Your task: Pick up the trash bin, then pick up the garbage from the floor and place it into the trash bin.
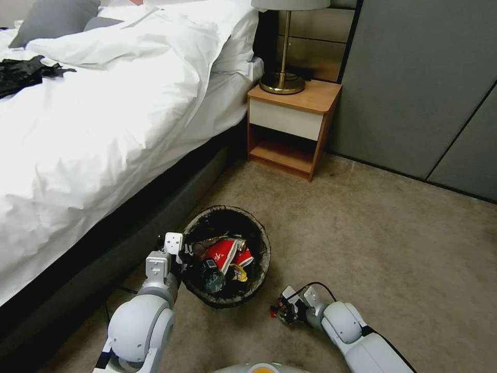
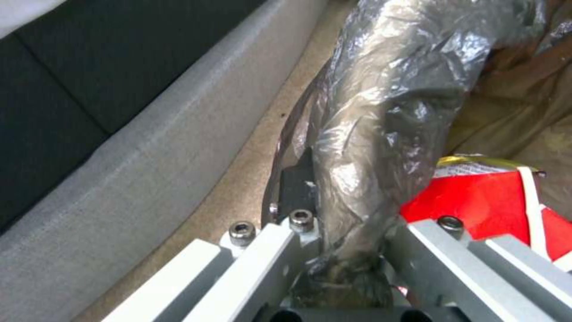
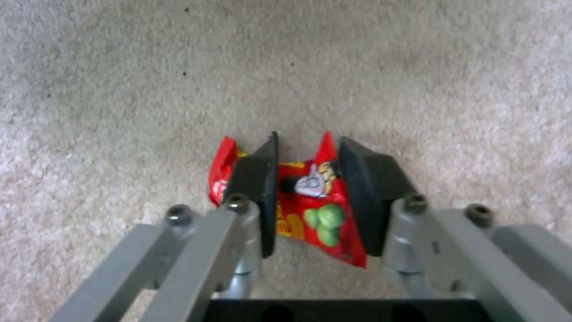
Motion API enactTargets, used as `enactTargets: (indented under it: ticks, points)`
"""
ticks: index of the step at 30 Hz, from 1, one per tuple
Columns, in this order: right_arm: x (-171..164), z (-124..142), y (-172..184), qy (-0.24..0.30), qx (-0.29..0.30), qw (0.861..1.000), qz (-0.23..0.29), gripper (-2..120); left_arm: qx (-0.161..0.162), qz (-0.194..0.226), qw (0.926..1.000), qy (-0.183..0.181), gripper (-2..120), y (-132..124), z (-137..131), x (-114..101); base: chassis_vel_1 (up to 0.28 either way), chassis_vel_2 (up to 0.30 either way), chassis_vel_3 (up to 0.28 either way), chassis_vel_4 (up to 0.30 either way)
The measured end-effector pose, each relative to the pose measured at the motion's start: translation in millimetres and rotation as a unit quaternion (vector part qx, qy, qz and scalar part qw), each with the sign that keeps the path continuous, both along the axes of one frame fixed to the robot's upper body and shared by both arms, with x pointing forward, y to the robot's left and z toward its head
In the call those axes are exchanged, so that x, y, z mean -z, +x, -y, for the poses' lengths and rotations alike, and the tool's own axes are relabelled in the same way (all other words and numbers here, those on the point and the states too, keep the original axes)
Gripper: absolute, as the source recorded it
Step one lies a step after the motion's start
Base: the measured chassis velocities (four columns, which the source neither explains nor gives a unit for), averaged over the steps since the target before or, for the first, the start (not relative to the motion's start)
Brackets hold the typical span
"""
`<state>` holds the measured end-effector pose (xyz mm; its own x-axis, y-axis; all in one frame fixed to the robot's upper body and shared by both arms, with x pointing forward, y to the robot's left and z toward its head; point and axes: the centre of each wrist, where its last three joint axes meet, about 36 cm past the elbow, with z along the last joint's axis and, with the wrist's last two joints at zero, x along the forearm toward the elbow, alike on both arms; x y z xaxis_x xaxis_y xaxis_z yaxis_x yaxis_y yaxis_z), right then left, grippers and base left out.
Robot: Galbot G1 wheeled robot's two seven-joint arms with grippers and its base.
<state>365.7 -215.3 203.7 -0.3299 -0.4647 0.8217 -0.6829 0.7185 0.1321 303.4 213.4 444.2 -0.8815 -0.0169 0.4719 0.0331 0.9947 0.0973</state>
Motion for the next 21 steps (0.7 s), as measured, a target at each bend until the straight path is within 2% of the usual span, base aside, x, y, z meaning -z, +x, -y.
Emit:
enactTargets:
  ticks: [8,21]
  points:
    - [-1.2,3.5,2.1,0.0,0.006,1.0,0.0,0,0.001,0.0,1.0,0.0,0,0.5,0.2,-0.4,0.0,0.0,0.0,0.0]
    - [-1.8,6.3,7.4,-0.001,0.018,1.0,0.005,0,0.001,0.0,1.0,0.001,0,0.4,-0.4,-0.1,0.0,0.0,0.0,0.0]
